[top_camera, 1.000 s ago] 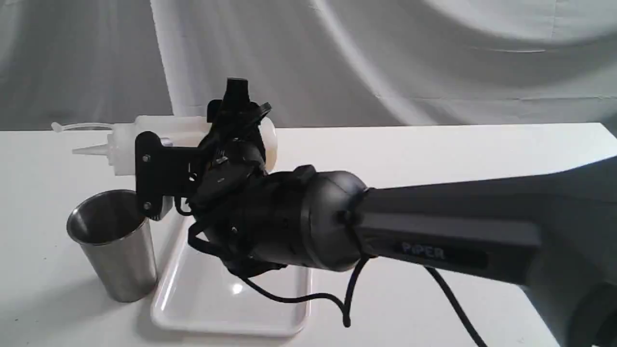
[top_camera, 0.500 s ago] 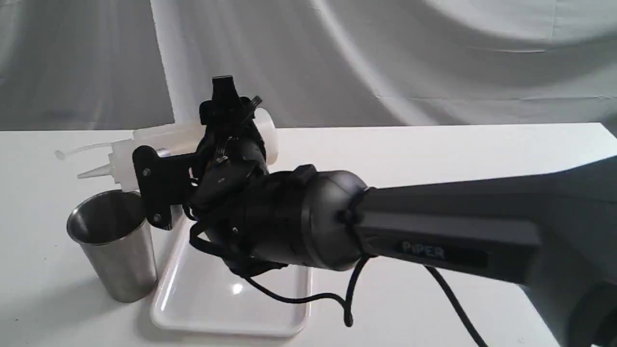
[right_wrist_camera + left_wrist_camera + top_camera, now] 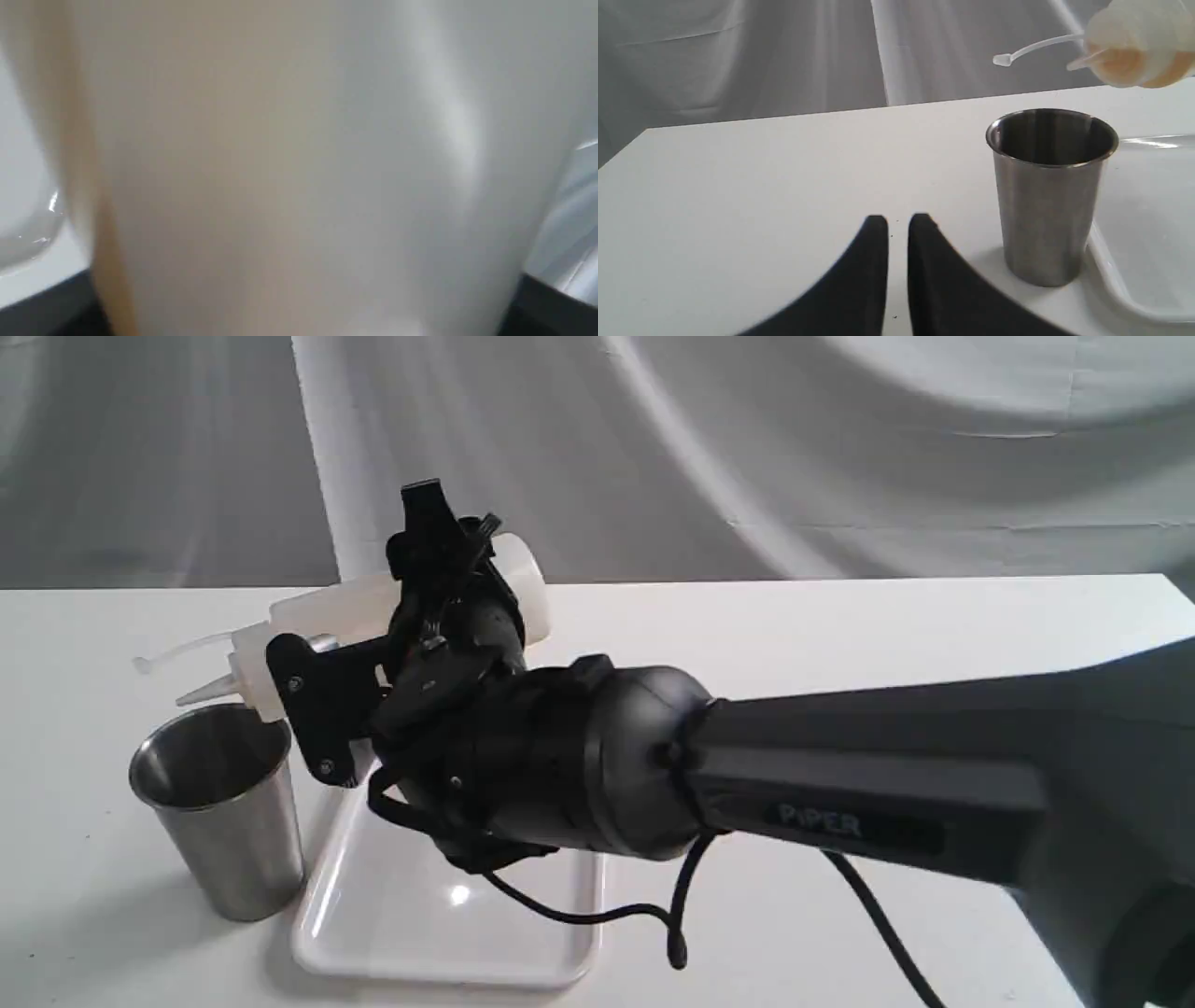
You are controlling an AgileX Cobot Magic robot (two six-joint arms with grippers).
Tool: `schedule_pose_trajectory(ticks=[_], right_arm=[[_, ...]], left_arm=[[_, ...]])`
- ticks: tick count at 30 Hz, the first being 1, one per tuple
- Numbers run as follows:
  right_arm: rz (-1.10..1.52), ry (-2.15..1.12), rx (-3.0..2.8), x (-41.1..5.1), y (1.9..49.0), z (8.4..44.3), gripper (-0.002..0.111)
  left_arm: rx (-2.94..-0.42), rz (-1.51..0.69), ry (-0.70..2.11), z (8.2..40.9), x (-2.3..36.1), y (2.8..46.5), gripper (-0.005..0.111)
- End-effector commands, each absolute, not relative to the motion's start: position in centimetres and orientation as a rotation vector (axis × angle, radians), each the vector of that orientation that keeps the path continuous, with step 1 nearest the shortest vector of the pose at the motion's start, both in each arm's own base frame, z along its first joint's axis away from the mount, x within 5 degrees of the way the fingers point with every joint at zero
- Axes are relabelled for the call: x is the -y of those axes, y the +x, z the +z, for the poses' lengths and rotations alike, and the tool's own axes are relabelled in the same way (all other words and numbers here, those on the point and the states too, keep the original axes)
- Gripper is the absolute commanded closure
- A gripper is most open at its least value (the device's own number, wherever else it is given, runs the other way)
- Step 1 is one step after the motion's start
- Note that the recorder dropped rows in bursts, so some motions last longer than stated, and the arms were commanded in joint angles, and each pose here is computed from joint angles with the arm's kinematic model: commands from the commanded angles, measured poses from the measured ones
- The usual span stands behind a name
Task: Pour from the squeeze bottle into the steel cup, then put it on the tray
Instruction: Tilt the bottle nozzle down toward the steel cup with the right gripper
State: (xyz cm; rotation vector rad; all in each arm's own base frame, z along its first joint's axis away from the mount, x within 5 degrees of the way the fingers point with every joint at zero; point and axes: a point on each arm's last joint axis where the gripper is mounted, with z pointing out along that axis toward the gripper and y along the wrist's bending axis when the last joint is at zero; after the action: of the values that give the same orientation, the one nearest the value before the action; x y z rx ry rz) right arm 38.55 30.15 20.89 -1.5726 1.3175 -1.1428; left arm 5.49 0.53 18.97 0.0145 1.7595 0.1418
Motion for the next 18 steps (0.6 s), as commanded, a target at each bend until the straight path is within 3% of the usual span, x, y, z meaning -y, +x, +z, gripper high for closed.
schedule_pose_trajectory(ticks=[1, 18], right_arm=[[-1.207, -1.538, -1.299, -29.79, 38.55, 22.06, 0.108], [-1.3, -1.535, -1.24, -29.59, 38.66, 22.58, 0.108]], left_arm=[[-1.751, 0.141, 0.009, 18.91, -0.54, 5.48, 0.098], [-1.751, 0.141, 0.009, 18.91, -0.54, 5.48, 0.098]])
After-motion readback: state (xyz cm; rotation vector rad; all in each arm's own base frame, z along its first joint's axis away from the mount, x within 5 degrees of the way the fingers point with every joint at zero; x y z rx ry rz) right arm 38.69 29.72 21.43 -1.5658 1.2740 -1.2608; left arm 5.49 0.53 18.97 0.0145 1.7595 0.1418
